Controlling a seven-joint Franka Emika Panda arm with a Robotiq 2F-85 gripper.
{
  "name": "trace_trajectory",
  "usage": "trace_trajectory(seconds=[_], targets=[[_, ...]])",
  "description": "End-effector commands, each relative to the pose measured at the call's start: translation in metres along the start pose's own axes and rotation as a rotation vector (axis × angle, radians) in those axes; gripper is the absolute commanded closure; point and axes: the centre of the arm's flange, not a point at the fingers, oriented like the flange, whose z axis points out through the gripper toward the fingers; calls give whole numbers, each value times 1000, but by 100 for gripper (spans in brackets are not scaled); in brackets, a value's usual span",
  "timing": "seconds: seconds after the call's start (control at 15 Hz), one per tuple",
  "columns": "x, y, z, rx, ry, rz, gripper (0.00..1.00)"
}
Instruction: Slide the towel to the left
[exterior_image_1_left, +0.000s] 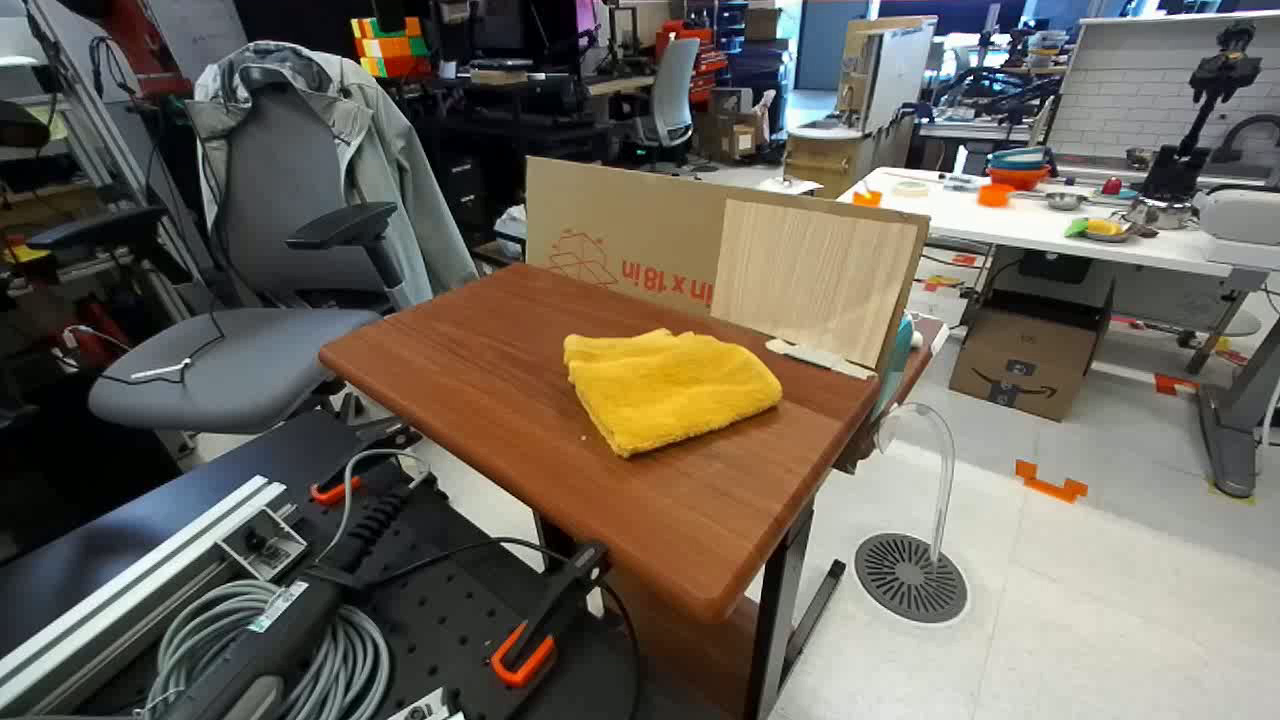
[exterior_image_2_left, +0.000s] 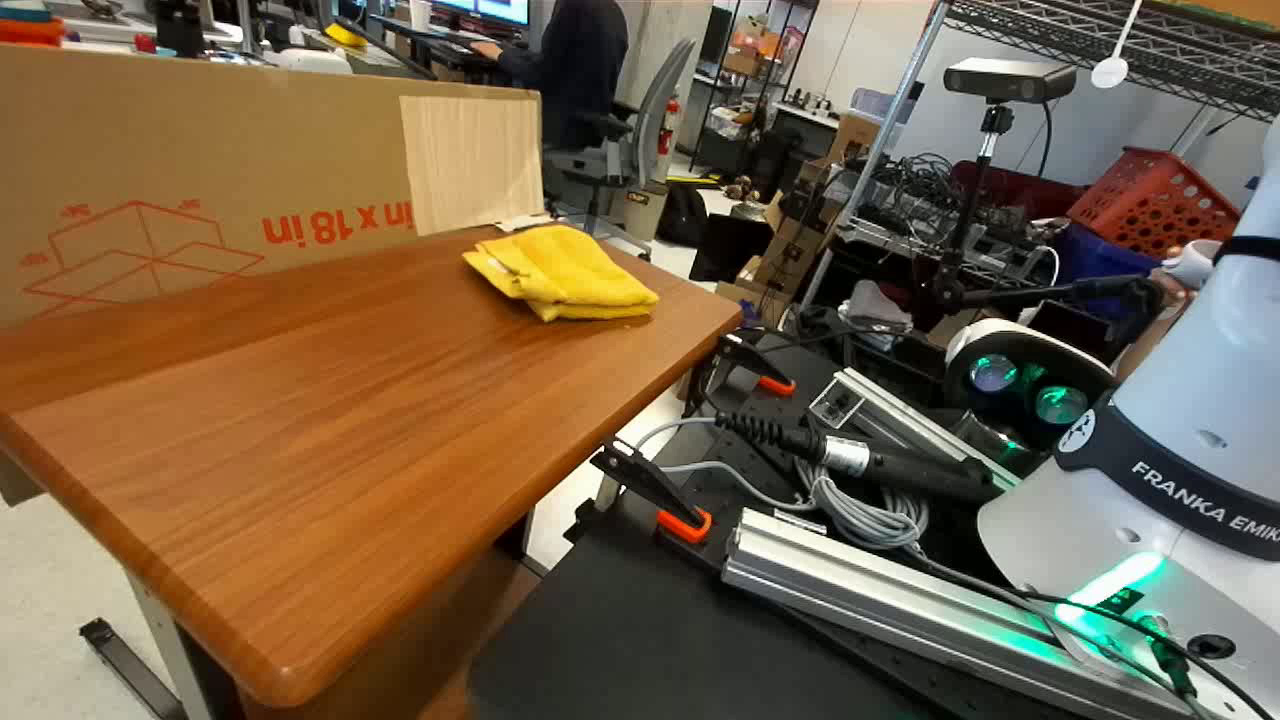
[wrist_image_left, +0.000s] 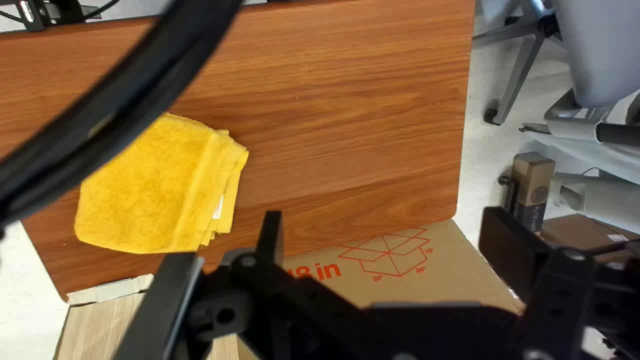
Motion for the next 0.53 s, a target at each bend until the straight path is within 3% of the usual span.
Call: trace_trajectory(seconds=[0.0,0.47], targets=[[0,0,0,0,0,0,0],[2,-1,2,-6,4,-1,0]])
